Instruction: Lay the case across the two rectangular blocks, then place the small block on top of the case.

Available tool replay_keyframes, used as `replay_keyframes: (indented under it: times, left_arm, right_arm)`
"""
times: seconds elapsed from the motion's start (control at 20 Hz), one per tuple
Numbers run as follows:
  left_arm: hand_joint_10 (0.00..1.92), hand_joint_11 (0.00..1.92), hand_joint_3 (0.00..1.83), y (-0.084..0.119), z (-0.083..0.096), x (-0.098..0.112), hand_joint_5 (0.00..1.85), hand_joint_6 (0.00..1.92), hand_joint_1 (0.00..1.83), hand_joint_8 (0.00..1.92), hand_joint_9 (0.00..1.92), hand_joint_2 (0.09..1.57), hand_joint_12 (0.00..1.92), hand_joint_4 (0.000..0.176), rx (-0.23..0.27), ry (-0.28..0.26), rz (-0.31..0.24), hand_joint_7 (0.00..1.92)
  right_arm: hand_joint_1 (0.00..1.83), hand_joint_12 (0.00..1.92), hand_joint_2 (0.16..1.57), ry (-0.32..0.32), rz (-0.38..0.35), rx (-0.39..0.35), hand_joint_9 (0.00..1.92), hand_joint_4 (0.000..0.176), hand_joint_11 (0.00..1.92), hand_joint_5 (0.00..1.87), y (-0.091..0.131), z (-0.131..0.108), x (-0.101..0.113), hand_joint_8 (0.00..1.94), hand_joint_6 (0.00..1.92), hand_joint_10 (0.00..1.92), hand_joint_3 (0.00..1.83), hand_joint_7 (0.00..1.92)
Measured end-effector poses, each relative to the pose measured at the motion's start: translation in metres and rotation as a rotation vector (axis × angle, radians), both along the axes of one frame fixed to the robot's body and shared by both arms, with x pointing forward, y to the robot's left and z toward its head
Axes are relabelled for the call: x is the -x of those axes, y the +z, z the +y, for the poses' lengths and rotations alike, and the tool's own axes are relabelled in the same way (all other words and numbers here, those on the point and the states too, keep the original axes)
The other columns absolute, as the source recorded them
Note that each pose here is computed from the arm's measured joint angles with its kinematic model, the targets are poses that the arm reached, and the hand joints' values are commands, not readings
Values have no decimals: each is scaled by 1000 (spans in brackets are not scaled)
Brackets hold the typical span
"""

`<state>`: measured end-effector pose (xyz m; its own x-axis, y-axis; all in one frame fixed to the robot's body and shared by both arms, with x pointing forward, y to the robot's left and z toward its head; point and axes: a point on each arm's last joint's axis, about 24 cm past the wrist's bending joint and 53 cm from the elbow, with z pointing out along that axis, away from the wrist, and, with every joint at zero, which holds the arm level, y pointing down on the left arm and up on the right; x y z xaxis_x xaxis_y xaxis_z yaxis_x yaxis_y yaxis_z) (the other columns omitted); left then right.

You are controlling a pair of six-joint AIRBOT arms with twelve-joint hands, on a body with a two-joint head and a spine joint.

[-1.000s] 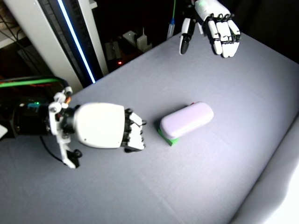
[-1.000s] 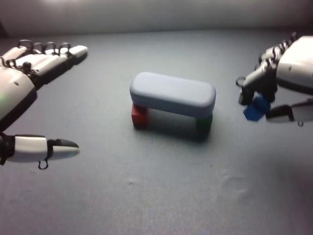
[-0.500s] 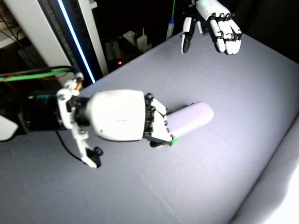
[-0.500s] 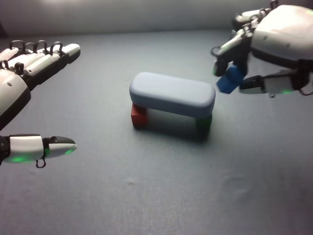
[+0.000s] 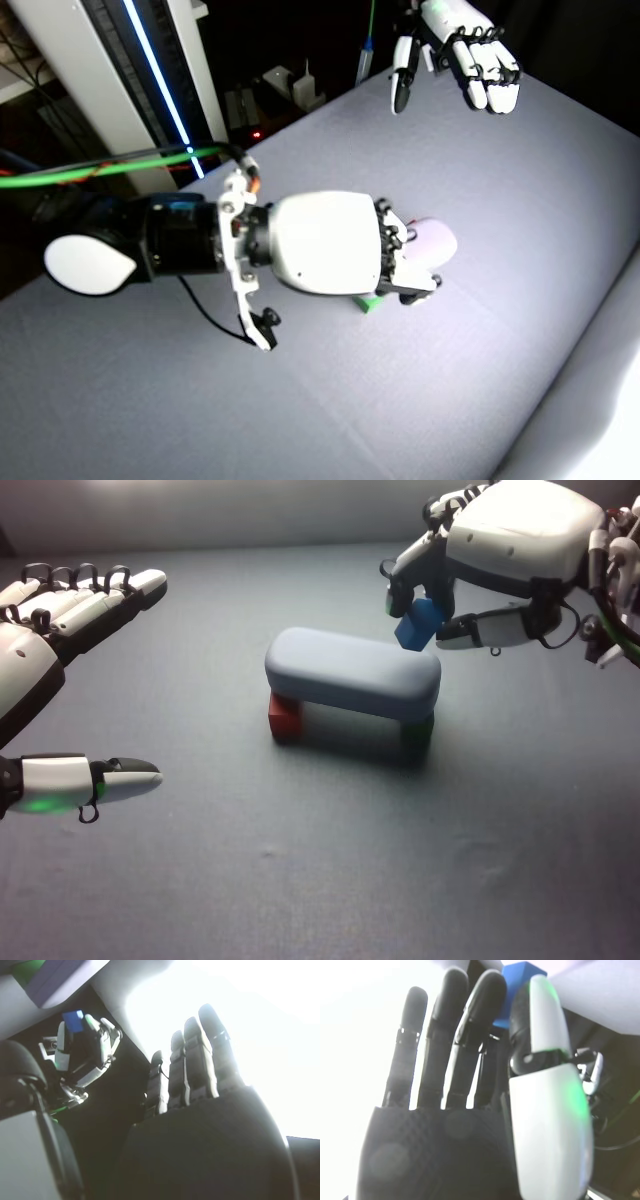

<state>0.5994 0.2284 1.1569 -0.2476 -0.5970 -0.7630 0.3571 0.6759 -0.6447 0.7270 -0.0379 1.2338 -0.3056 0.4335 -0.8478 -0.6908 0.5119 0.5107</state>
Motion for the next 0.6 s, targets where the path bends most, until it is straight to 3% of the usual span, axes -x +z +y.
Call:
replay_keyframes:
  times: [0.05,0.1,0.15,0.25,0.35,0.4,0.5,0.55,0.6]
  left_arm:
    - [5,0,2,0,0,0,95,4,835,4,203,875,779,113,3,1,2,172]
    - [2,0,1,-1,0,0,101,6,814,5,198,872,774,114,4,0,3,177]
    - [5,0,2,-1,-1,0,102,5,819,4,205,874,773,104,6,0,4,177]
    - [4,0,1,-3,-1,0,82,0,820,4,193,879,747,130,8,0,8,167]
    - [6,0,0,-3,-1,0,87,2,821,4,201,875,756,120,10,-1,8,172]
    - [4,0,0,-3,-1,-1,86,1,813,2,199,876,756,111,12,-1,8,169]
    - [0,0,0,-4,-1,-1,84,0,789,0,191,874,733,123,12,-1,12,165]
    - [0,0,2,-4,-1,-1,80,0,792,2,189,880,730,127,13,-1,11,169]
    - [1,0,2,-4,-1,-1,79,0,806,2,191,879,728,132,14,-1,12,169]
  right_arm:
    - [1386,1339,1074,4,2,0,1008,0,664,913,-1,3,0,727,1107,1006,1,1133]
    - [1271,1389,1083,7,3,1,903,0,467,937,-2,6,1,706,1102,873,0,1148]
    - [1245,1400,1088,11,3,3,864,0,349,939,-3,8,1,716,1115,787,1,1136]
    - [1239,1431,1098,16,1,3,908,0,378,906,-1,12,2,731,1157,766,0,1136]
    - [1243,1384,1094,26,-5,-5,886,0,335,910,2,16,3,646,1180,662,0,1163]
    - [1238,1358,1101,30,-9,4,836,0,137,889,0,19,3,684,1204,617,2,1146]
    - [1245,1320,1094,33,2,20,909,0,210,892,-6,26,3,682,1169,612,0,1172]
    - [1233,1382,1105,36,3,24,948,0,395,896,-7,28,3,751,1184,623,3,1116]
    - [1345,1445,1104,36,4,28,916,0,501,878,-9,30,3,811,1202,1008,7,1085]
